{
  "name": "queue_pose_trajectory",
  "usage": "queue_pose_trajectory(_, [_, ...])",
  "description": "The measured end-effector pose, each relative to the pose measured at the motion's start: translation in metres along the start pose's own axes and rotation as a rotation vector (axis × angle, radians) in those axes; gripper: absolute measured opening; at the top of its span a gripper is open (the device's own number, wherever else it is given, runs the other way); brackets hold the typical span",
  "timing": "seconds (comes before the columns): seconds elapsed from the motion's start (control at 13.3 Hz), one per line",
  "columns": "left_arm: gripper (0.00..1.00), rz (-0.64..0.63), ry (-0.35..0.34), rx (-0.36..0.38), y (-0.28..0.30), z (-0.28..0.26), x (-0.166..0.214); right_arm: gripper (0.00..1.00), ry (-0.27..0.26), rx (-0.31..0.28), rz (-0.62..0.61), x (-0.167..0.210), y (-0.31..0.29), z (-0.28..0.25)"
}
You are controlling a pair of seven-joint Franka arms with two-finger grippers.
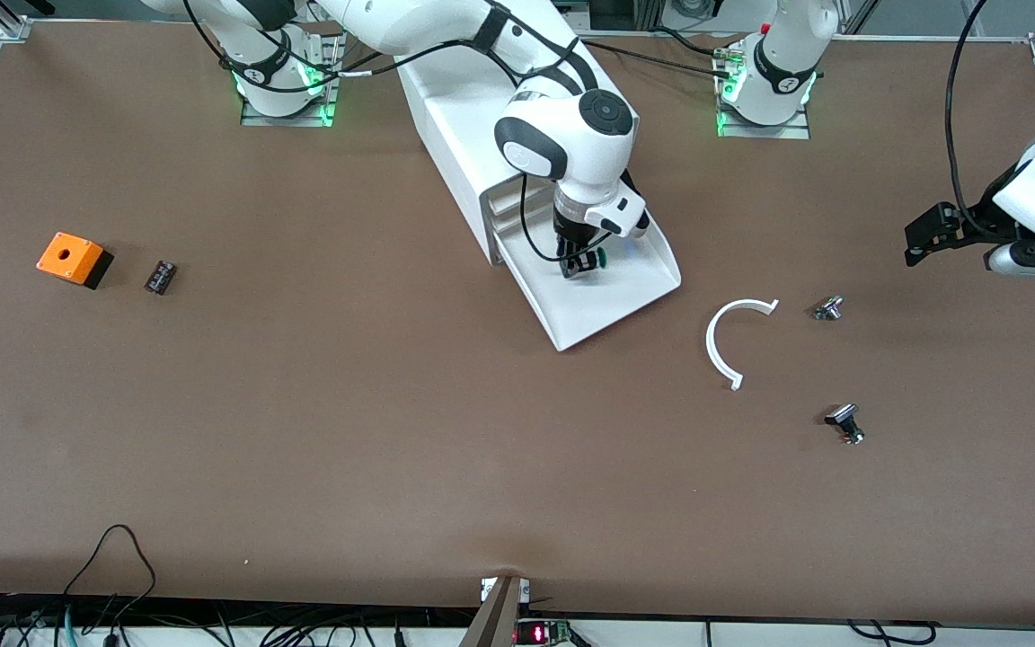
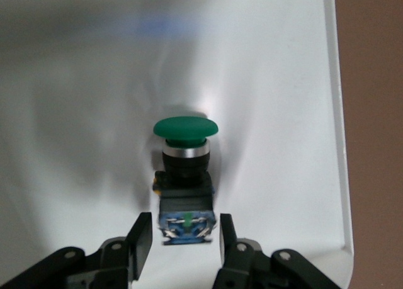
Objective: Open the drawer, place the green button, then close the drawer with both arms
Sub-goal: 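Lower the button into the open drawer and open the right gripper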
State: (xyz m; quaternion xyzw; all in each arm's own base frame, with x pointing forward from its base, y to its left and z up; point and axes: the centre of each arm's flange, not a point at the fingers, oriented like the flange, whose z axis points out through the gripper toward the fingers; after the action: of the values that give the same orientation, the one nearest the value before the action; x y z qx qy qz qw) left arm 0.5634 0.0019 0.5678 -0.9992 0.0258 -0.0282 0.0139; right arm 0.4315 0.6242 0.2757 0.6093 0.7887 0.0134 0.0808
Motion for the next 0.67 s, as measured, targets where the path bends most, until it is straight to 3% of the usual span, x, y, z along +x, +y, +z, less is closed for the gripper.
queue_pose_trajectory(0.3, [1.0, 0.0, 0.001, 0.0, 0.0, 0.0, 0.001, 0.98, -0.002, -0.002, 0.07, -0.001, 0.003, -0.004])
queue_pose_trajectory(0.53, [1.0, 0.002, -0.005, -0.001, 0.001, 0.003, 0.002, 1.0, -0.056, 0.027, 0.125, -0.014, 0.016, -0.034])
queue_pose_trajectory(0.67, [1.0, 0.01, -0.018, -0.003, 0.005, 0.011, 0.005, 1.0, -0.053, 0.02, 0.179, -0.033, 0.038, -0.08])
